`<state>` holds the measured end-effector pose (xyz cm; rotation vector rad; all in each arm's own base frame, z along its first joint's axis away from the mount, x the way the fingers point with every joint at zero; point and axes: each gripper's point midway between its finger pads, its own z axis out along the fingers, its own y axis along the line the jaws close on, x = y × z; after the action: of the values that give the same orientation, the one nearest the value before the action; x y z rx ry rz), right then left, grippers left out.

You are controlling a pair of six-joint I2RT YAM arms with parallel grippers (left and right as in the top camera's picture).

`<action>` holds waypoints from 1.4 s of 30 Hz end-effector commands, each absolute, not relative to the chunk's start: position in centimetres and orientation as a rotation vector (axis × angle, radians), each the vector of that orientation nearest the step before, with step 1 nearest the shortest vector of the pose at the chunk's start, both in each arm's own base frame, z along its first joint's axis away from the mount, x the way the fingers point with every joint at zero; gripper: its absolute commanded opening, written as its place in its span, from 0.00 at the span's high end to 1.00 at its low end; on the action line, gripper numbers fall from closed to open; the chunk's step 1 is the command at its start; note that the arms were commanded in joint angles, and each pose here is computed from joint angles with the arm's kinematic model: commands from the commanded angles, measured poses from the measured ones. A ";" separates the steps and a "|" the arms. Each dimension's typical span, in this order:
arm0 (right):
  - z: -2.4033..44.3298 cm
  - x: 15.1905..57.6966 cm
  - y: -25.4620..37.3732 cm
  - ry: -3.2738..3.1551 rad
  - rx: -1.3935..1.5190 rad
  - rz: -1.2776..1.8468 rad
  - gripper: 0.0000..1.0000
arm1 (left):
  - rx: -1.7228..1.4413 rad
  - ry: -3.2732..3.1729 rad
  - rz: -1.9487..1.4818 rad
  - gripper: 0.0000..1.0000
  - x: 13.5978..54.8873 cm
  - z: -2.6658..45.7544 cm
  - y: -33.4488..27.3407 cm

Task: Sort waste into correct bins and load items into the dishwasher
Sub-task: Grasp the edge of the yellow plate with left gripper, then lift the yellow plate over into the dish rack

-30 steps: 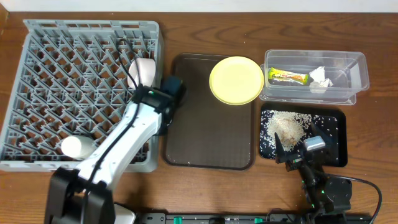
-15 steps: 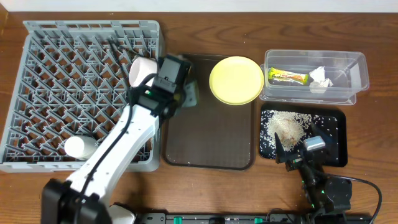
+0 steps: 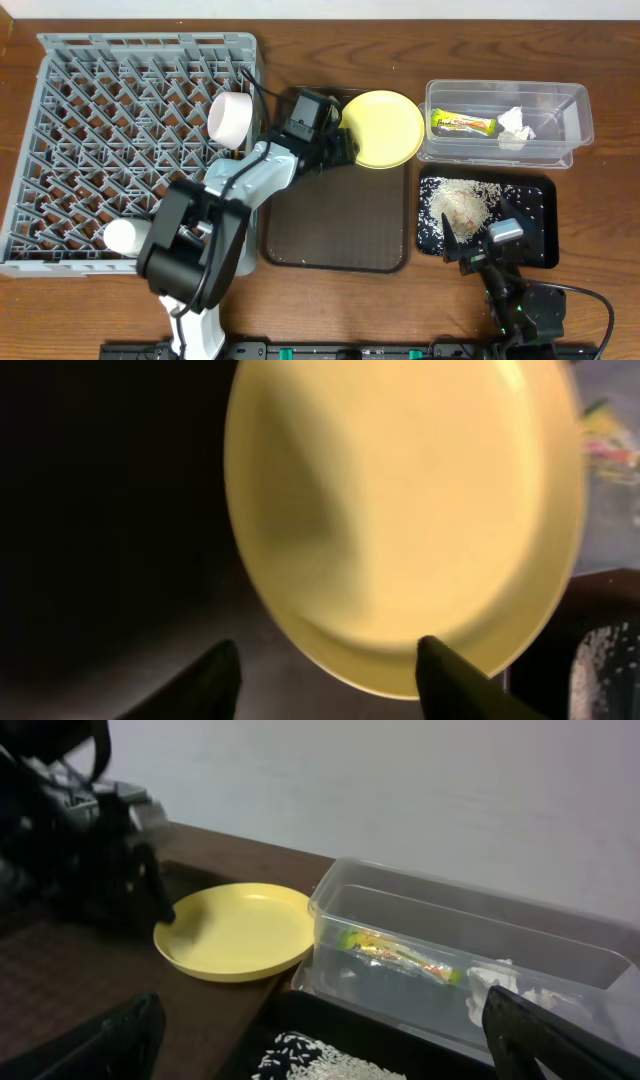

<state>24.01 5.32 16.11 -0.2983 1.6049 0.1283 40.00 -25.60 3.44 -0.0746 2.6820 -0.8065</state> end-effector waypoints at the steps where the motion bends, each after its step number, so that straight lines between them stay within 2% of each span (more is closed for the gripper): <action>1: 16.1 24.0 5.3 1.604 -0.289 0.138 0.01 | -0.101 2.748 -0.919 0.54 38.5 2.0 -26.6; 6: 16.1 24.0 5.3 1.605 -0.289 0.138 0.01 | -0.106 2.794 -0.938 0.64 37.9 0.5 -26.8; 18: 16.1 24.0 5.3 1.605 -0.289 0.138 0.01 | -0.133 2.695 -0.994 0.66 39.9 1.3 -27.7; 24: 16.1 24.0 5.3 1.605 -0.289 0.138 0.01 | -0.249 2.776 -0.987 0.90 39.1 -1.8 -27.4; 28: 16.1 24.0 5.3 1.605 -0.289 0.138 0.01 | -0.241 2.805 -1.022 0.92 38.5 -2.6 -27.7; 34: 16.1 24.0 5.3 1.605 -0.289 0.138 0.01 | -0.179 2.714 -1.111 0.93 39.7 1.7 -27.4; 42: 16.1 24.0 5.3 1.605 -0.289 0.138 0.01 | -0.060 2.469 -1.072 0.92 41.6 13.6 -22.1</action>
<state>24.01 5.32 16.11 -0.2983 1.6049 0.1283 40.69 -23.97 7.24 -0.1795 2.6291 -1.0730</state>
